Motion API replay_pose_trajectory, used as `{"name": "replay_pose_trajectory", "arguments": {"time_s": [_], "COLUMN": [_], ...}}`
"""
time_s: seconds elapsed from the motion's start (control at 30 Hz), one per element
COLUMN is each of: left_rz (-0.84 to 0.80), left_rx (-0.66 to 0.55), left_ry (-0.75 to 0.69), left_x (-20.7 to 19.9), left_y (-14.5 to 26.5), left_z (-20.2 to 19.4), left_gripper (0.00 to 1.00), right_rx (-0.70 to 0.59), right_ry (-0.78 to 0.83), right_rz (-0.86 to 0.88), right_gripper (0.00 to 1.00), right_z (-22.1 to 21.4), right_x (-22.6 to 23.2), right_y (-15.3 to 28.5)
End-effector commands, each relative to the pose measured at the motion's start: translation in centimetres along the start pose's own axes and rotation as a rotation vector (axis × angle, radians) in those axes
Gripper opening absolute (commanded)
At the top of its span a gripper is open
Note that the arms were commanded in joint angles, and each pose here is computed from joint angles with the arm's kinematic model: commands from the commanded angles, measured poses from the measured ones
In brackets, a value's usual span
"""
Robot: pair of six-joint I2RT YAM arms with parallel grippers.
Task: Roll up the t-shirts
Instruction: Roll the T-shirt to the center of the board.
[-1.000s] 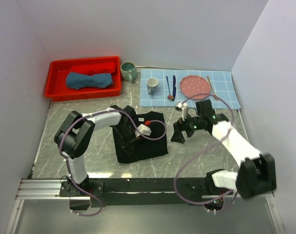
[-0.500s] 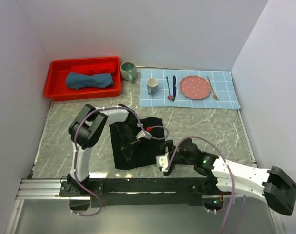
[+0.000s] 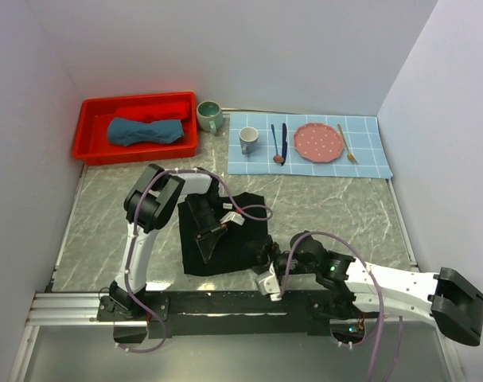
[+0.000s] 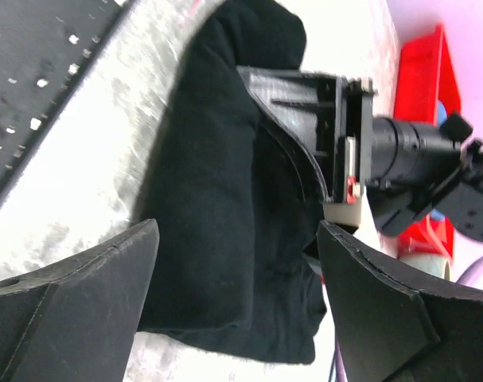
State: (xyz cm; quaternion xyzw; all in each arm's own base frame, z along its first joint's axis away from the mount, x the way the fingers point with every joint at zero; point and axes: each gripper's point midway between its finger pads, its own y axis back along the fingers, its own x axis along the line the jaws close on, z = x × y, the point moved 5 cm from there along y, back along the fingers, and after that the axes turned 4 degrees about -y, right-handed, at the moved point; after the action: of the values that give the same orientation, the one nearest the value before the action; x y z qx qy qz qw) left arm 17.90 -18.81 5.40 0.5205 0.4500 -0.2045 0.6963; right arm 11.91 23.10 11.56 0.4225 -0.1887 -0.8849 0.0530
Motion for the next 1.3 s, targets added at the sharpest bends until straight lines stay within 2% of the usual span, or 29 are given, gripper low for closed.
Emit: {"name": "replay_pose_trajectory", "arguments": {"time_s": [0.0, 0.23, 0.53, 0.87, 1.0, 1.13, 1.2, 1.23, 1.27], "left_rz": [0.072, 0.045, 0.003, -0.009, -0.012, -0.003, 0.006, 0.019, 0.024], "left_rx": [0.002, -0.049, -0.105, -0.106, -0.11, -0.133, -0.142, -0.155, -0.172], "left_ry": [-0.089, -0.069, -0.06, -0.054, -0.054, -0.039, -0.028, -0.02, -0.019], "left_x": [2.4, 2.0, 0.8, 1.0, 1.0, 1.0, 0.6, 0.6, 0.4], "left_y": [0.9, 1.1, 0.8, 0.6, 0.6, 1.4, 1.8, 2.3, 2.6], "left_z": [0.4, 0.8, 1.0, 1.0, 0.9, 0.2, -0.5, -1.1, -1.3], "left_gripper": [0.01, 0.01, 0.01, 0.01, 0.01, 0.01, 0.02, 0.04, 0.13], "right_rx": [-0.038, -0.072, 0.061, 0.195, 0.242, 0.332, 0.361, 0.361, 0.352], "right_ry": [0.018, -0.035, -0.058, 0.028, 0.021, -0.015, -0.043, -0.051, -0.083], "right_rz": [0.06, 0.137, 0.071, 0.014, -0.001, 0.01, 0.016, 0.013, 0.019], "right_gripper": [0.87, 0.86, 0.85, 0.75, 0.65, 0.4, 0.36, 0.34, 0.32], "right_z": [0.8, 0.8, -1.2, -2.9, -3.4, -4.7, -4.9, -4.8, -4.6], "right_x": [0.4, 1.6, 2.0, 2.8, 2.8, 3.2, 3.5, 3.3, 3.3], "right_y": [-0.1, -1.1, -3.8, -5.8, -6.2, -6.4, -6.1, -6.0, -6.1]}}
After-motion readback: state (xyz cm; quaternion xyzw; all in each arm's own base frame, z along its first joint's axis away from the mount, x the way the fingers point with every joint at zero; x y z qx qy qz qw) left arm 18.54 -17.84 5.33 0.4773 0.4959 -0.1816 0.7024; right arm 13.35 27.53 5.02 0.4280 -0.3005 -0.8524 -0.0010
